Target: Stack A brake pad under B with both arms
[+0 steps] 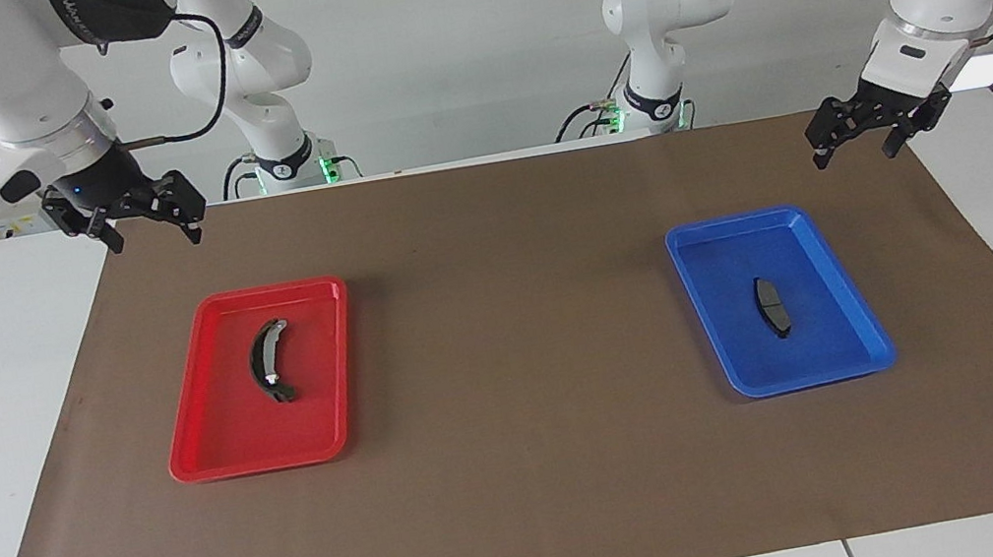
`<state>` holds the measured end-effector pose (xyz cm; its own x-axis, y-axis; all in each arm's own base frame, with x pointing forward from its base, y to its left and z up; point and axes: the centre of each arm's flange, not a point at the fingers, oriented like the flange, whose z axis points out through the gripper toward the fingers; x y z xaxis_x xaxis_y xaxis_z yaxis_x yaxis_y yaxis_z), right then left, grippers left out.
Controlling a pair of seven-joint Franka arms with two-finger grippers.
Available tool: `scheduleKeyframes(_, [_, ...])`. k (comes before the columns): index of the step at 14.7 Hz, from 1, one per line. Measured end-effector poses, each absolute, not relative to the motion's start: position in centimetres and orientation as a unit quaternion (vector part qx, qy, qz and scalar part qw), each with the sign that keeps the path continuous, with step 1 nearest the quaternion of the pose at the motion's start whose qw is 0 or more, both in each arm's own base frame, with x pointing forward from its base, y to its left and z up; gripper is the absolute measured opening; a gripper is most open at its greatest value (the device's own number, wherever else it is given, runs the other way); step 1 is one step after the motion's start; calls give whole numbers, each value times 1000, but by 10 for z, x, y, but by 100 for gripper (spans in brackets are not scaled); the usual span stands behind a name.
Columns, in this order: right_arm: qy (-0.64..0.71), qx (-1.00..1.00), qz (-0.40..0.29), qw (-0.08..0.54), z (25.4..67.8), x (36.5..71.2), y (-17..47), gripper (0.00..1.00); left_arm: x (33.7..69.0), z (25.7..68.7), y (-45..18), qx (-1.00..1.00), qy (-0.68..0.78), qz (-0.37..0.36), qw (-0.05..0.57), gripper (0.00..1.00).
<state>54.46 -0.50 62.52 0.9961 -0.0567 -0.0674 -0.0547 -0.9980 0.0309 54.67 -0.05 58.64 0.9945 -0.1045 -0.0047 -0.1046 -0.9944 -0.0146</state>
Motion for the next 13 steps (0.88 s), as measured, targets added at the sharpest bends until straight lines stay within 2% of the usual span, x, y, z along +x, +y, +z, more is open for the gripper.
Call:
scheduleKeyframes(7, [-28, 999, -34, 15, 625, 545, -5, 100, 550, 582, -3, -998, 55, -12, 8, 100])
scheduleKeyframes(9, [-28, 999, -34, 15, 625, 545, -5, 100, 555, 562, -4, -998, 56, -27, 9, 100])
scheduleKeyframes(13, [-28, 999, -34, 15, 625, 545, -5, 100, 562, 493, -10, -997, 62, -40, 9, 100])
